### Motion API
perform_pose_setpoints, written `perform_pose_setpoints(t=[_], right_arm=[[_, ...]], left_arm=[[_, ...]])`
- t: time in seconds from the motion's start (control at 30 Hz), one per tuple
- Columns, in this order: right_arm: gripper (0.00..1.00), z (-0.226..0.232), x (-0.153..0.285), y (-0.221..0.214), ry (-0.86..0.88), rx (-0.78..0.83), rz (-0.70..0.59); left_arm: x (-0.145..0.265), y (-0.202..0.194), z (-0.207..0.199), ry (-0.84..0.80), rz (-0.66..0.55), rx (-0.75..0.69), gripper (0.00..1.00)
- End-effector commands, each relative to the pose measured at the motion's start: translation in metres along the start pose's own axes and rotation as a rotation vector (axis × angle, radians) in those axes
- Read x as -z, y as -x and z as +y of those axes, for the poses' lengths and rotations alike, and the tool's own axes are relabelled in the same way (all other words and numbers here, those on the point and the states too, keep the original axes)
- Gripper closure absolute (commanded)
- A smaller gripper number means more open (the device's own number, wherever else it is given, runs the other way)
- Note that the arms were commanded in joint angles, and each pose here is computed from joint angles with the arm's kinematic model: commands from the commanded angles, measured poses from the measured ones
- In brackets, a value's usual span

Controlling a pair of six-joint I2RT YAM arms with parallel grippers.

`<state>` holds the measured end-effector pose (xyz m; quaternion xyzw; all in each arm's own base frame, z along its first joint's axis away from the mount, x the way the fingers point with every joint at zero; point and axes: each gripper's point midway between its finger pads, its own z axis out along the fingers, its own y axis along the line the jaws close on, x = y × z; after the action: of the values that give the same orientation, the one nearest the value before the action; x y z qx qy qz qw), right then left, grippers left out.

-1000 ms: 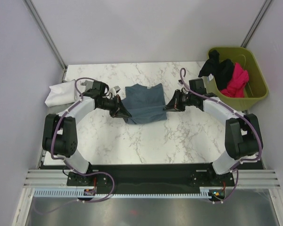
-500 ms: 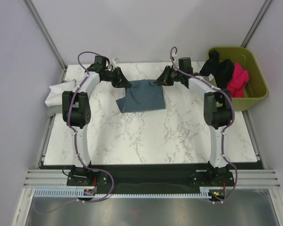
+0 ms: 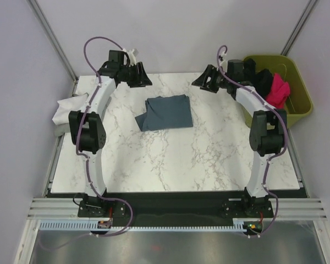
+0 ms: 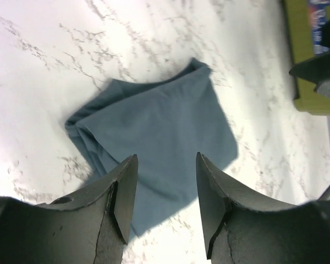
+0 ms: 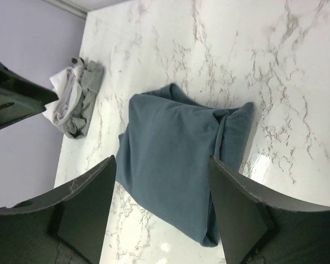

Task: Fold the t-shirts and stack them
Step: Fold the tshirt

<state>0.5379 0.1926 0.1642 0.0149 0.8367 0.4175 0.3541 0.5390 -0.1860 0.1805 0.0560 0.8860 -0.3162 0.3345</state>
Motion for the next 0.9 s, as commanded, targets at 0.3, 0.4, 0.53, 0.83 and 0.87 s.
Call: perform_pose_setpoints(t=[0.3,0.4,0.53,0.83,0.87], right_arm=[[0.24,-0.015,0.024,-0.064,0.02,-0.127,0.095],[0.23,-0.027,0.019,-0.068,0.019,-0.142,0.11],[0.23,-0.042,0.005,-0.067,0.02,-0.168,0.126],[0.25,0.007,-0.01,-0.02,0.176,-0.152,0.085],[0.25,0.017,-0.011,-0.015,0.206,-0.155,0.082]], left_arm=[[0.053,-0.096,-0.034,-0.14,0.209,-0.011,0.4],[0.051,-0.116,-0.03,-0.161,0.254,-0.003,0.4],[0.046,-0.128,0.0,-0.066,0.288,-0.016,0.39],[0.039,-0.112,0.078,0.093,0.288,0.01,0.27],[0.032,-0.117,0.089,0.099,0.309,-0.007,0.27]])
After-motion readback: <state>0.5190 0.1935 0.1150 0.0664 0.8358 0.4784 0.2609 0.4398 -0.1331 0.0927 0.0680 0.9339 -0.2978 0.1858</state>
